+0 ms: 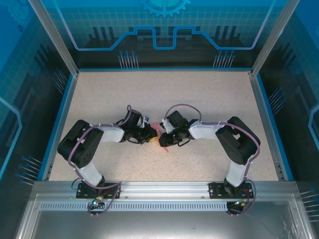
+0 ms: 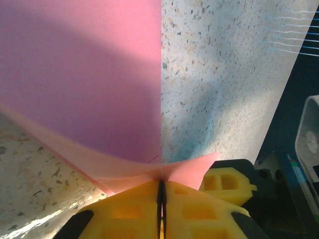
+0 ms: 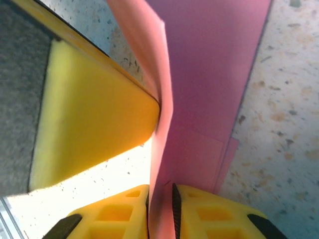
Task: Fold a paper plane with a square sheet of paper (pick it up from the middle)
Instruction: Fold the wing for the fifth time at the center of the table.
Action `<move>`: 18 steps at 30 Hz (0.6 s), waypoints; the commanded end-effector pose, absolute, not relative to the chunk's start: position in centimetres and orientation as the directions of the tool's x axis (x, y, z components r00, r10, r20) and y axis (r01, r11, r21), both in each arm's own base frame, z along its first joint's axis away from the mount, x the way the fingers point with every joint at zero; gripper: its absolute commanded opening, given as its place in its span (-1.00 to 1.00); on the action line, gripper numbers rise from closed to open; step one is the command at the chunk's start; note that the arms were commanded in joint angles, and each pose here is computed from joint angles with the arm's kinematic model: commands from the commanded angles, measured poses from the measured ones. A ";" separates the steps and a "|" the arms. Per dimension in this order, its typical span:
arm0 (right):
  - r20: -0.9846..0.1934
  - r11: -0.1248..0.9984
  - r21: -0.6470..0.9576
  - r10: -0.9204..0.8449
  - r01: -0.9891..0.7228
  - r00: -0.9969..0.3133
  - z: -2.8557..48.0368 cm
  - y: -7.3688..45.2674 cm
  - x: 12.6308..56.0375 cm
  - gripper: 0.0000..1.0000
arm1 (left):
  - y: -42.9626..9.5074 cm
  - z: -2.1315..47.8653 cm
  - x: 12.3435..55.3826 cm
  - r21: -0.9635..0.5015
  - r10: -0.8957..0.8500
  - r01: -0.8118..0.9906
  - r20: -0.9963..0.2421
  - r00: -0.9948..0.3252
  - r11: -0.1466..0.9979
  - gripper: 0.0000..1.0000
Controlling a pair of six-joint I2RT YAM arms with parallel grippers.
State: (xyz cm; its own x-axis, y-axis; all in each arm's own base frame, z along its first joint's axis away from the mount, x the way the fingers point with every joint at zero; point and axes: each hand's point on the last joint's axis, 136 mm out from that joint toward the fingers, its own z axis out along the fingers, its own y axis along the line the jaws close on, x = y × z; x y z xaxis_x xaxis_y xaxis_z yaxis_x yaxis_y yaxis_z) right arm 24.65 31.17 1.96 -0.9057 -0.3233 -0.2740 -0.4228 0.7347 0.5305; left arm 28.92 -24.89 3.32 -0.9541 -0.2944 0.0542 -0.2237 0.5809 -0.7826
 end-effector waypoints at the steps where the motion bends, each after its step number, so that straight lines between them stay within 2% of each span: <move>1: -0.290 0.732 0.503 -0.358 -0.459 -0.888 3.4 31.1 24.1 -0.57 | -25.2 2.9 28.7 -0.773 -0.274 -0.223 0.066 -0.959 0.594 -0.76; 11: -0.271 0.742 0.477 -0.385 -0.470 -0.882 2.4 30.8 23.7 -0.56 | -25.3 2.7 28.9 -0.770 -0.278 -0.229 0.070 -0.958 0.595 -0.76; 18: -0.250 0.735 0.487 -0.401 -0.472 -0.881 1.7 31.1 23.3 -0.77 | -25.3 2.8 28.9 -0.769 -0.276 -0.226 0.067 -0.959 0.598 -0.76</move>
State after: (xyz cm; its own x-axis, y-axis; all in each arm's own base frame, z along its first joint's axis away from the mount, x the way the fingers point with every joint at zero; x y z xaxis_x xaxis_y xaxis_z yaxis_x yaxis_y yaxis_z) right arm 23.70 30.63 2.12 -0.8878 -0.3731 -0.2695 -0.4599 0.7415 0.4885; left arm 28.91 -24.88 2.70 -0.9528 -0.2954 0.0704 -0.2394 0.5881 -0.7725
